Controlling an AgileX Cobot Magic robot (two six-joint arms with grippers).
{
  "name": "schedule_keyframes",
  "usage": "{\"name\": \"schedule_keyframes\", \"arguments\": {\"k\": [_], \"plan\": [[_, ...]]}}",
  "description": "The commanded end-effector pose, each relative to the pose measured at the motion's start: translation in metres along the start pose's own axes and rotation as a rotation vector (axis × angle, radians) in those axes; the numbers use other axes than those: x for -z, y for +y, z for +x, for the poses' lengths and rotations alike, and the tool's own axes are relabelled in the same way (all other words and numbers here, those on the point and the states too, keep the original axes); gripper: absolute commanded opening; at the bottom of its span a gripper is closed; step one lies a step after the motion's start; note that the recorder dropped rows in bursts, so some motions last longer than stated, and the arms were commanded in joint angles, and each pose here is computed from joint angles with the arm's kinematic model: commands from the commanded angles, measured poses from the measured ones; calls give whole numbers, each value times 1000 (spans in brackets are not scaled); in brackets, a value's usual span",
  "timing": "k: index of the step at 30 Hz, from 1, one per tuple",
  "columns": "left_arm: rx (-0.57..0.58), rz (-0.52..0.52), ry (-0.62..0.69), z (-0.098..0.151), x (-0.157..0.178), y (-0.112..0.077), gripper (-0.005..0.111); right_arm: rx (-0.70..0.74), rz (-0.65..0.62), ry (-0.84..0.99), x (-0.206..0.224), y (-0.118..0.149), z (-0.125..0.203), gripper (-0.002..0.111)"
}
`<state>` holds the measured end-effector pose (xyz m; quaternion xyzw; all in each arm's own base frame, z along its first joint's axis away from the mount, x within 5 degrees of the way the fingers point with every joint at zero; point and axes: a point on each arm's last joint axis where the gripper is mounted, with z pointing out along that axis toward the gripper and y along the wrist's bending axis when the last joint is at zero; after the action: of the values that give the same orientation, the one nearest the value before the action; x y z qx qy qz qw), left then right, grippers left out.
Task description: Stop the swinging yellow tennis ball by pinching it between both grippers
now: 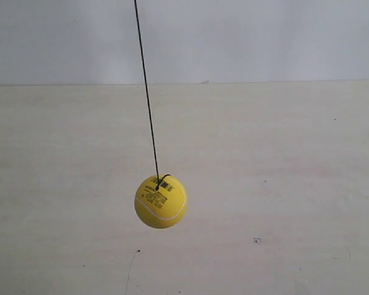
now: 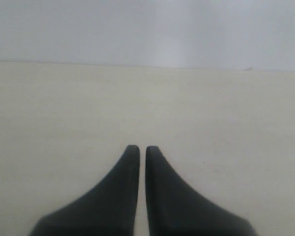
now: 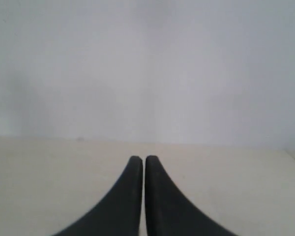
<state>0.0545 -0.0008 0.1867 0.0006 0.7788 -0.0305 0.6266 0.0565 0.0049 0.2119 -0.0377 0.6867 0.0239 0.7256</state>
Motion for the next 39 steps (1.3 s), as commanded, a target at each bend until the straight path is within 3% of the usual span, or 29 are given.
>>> {"name": "schedule_keyframes", "arguments": {"k": [1, 7, 19, 39], "plan": [[-4, -2, 1, 1, 0, 0, 5, 103, 33, 165, 2, -2, 16, 0], [-4, -2, 1, 1, 0, 0, 5, 134, 23, 278, 4, -2, 26, 0], [-4, -2, 1, 1, 0, 0, 5, 41, 36, 288, 4, -2, 27, 0], [-4, -2, 1, 1, 0, 0, 5, 33, 37, 294, 4, -2, 28, 0]]}}
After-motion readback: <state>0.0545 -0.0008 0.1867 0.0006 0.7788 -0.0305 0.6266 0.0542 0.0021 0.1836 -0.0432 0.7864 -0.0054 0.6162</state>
